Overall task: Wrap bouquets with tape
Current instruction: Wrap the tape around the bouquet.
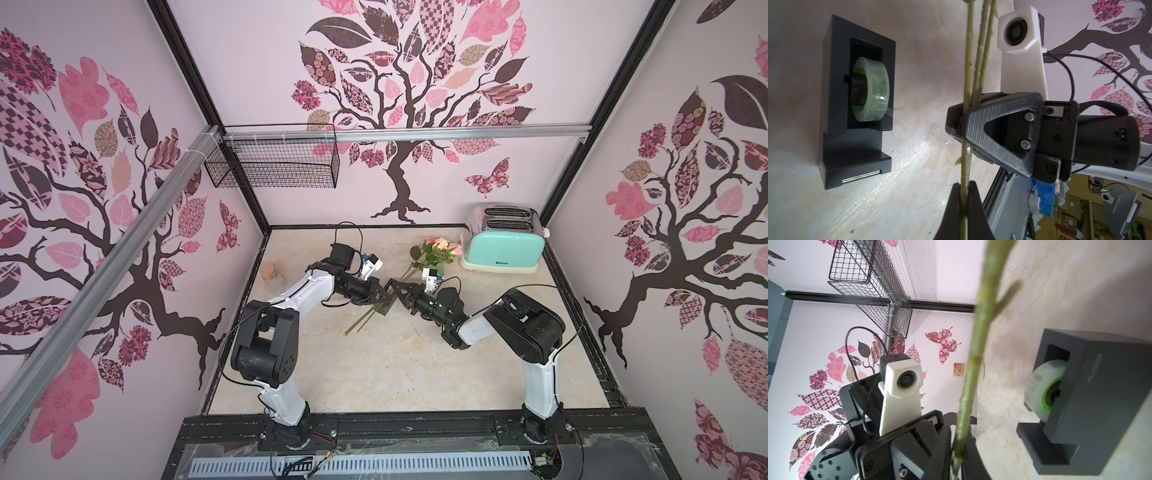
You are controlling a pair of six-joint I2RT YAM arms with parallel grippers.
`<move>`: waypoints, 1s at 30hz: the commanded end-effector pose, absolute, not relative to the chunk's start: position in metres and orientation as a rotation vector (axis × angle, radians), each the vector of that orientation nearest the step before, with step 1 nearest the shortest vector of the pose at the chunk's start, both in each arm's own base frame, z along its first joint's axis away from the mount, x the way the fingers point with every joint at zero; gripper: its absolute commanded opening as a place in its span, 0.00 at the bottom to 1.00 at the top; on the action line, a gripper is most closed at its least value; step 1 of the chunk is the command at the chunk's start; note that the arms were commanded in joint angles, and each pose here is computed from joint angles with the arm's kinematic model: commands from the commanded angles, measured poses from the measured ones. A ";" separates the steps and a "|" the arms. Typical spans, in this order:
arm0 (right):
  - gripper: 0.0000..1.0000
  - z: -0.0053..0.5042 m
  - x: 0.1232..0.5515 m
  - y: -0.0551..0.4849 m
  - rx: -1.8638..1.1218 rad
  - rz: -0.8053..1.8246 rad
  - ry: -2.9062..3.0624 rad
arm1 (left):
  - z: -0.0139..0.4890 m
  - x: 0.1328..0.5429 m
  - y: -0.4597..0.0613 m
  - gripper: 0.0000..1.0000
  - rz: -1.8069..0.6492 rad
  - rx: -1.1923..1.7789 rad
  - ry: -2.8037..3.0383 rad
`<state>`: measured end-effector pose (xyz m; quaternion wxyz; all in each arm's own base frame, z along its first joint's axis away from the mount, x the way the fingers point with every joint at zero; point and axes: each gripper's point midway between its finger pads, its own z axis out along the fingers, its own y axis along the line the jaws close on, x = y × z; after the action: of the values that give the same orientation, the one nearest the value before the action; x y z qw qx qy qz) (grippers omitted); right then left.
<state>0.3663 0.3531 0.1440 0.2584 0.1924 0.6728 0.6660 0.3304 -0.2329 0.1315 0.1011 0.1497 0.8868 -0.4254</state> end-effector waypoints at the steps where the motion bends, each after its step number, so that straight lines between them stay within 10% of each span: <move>1: 0.34 0.165 0.360 0.354 0.457 1.826 1.790 | 0.128 0.334 -0.222 0.00 -1.022 0.516 2.643; 5: 0.46 0.160 0.358 0.349 0.490 1.804 1.835 | 0.122 0.328 -0.220 0.00 -0.858 0.604 2.648; 23: 0.45 0.150 0.357 0.363 0.522 1.782 2.031 | 0.120 0.316 -0.217 0.00 -0.477 0.833 2.520; 30: 0.30 0.137 0.354 0.373 0.518 1.773 2.137 | 0.123 0.315 -0.218 0.00 -0.381 0.885 2.490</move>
<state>0.3549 0.3669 0.1258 0.1715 0.1930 0.7437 0.6166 0.3163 -0.2191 0.1185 0.2178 0.3019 0.9136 -0.1638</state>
